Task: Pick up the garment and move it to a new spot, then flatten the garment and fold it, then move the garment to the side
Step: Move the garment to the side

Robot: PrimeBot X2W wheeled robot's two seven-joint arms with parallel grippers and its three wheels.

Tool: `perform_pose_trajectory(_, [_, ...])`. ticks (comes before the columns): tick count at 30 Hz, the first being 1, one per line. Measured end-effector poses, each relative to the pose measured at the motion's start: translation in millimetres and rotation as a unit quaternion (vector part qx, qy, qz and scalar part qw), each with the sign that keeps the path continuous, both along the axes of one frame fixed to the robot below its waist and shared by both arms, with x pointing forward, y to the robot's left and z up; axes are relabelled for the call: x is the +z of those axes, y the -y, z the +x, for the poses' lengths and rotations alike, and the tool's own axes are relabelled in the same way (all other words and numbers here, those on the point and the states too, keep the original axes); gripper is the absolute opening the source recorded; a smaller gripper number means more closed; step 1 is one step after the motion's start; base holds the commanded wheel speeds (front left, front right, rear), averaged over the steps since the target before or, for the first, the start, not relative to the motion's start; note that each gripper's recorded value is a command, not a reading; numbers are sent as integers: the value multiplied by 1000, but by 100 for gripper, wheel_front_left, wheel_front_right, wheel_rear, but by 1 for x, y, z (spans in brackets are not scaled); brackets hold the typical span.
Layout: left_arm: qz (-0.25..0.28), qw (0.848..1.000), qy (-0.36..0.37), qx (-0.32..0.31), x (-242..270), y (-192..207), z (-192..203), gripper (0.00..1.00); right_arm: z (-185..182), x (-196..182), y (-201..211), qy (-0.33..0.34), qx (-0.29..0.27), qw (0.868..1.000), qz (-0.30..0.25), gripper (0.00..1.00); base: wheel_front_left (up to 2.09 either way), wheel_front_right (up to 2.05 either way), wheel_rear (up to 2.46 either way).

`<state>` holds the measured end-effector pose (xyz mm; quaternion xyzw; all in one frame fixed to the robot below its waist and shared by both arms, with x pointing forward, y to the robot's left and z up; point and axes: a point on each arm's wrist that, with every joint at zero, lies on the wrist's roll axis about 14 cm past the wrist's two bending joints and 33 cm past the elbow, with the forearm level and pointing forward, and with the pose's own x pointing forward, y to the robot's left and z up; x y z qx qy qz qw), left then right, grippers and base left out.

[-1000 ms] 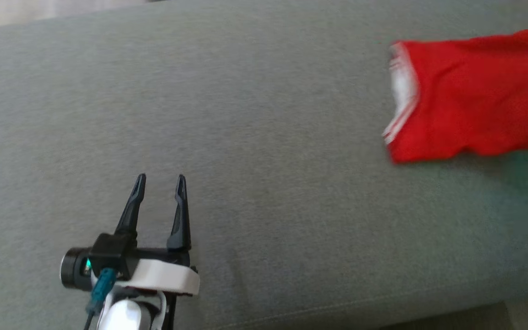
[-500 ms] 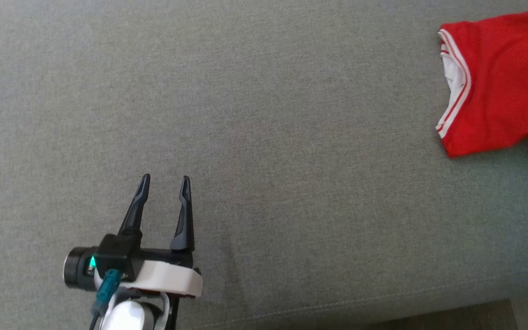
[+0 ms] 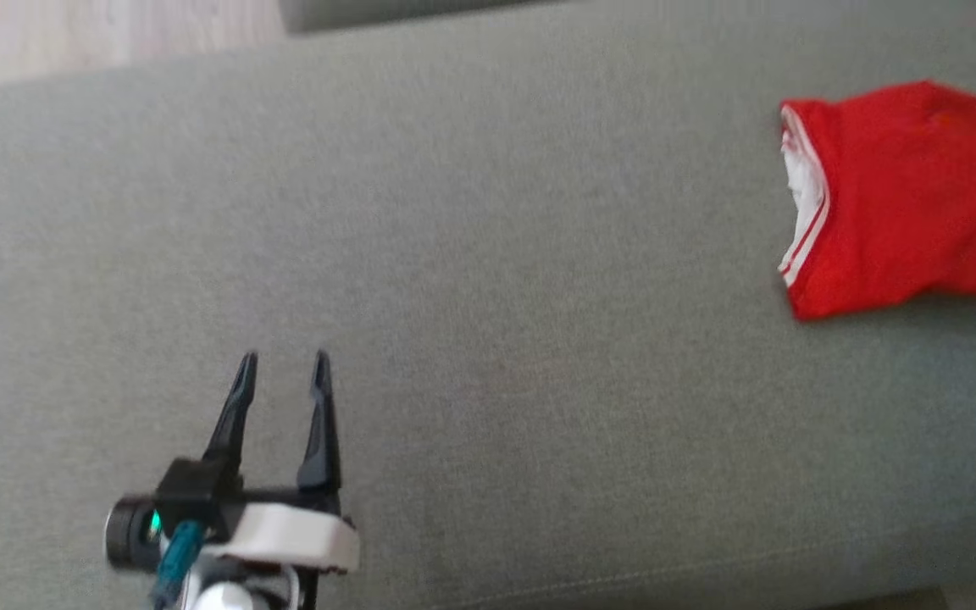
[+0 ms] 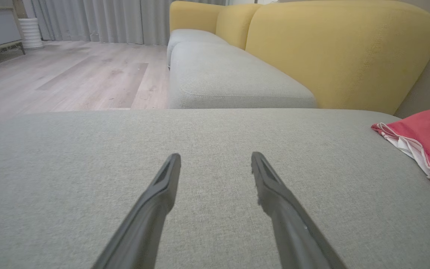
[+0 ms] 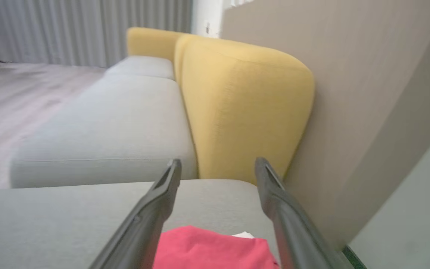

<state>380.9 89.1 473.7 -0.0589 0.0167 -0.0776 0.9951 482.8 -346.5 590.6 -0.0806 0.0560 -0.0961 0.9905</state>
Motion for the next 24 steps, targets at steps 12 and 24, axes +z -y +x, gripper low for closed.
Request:
perform_pose_trajectory(12, [5, 998, -4, 63, 4, -39, -53, 100, -100, -20, -122, 51, 131, 987, 72, 100, 0, 0, 0])
perform_pose_trajectory(24, [14, 995, -6, 96, -2, -70, -77, 100, -172, -113, -175, -3, 138, 983, 117, 100, 0, 0, 0])
